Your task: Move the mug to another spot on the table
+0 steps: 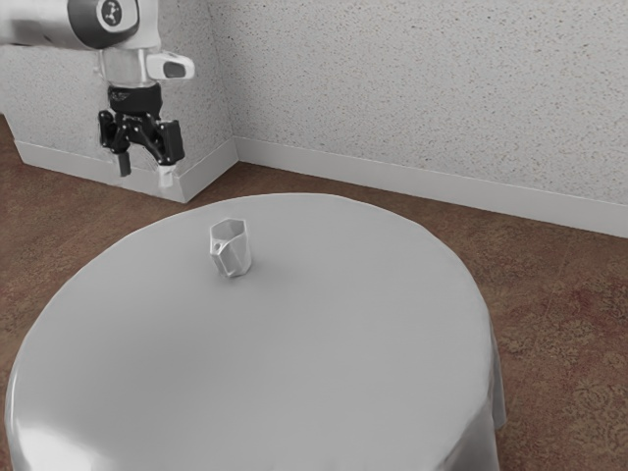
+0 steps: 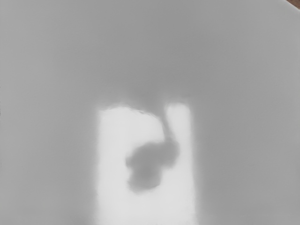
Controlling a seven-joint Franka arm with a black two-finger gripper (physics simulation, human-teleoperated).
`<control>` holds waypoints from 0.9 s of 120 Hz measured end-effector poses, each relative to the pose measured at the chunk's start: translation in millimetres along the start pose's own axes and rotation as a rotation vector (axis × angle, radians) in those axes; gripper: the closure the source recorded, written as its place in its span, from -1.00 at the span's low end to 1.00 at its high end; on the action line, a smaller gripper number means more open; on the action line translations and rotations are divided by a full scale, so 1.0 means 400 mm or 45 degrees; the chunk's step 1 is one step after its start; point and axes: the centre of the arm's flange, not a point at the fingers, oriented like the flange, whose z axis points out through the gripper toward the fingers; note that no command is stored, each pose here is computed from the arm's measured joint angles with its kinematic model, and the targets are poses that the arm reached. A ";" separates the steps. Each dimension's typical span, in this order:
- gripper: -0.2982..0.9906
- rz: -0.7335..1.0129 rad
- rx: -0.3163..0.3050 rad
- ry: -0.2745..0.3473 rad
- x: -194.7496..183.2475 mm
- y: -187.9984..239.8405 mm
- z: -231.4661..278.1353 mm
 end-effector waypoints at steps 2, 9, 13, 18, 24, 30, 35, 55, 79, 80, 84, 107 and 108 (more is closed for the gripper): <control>-0.54 0.005 0.002 0.020 0.004 0.000 -0.004; -0.54 0.022 0.006 0.081 0.015 0.000 -0.018; -0.54 0.030 0.009 0.108 0.020 -0.001 -0.025; -0.54 0.040 0.012 0.136 0.023 -0.001 -0.032; -0.54 0.047 0.014 0.164 0.023 0.001 -0.042; -0.54 0.042 0.015 0.184 0.020 0.002 -0.052; -0.54 0.033 0.015 0.202 0.011 0.004 -0.062; -0.54 0.005 -0.006 0.196 -0.090 0.012 0.015; -0.54 -0.051 -0.004 0.170 -0.104 -0.016 0.249; -0.54 -0.053 -0.003 0.174 -0.103 -0.017 0.255; -0.54 -0.061 0.004 0.192 -0.098 -0.023 0.279; -0.54 -0.062 0.036 0.348 -0.044 -0.027 0.375; -0.54 -0.061 0.037 0.357 -0.041 -0.027 0.377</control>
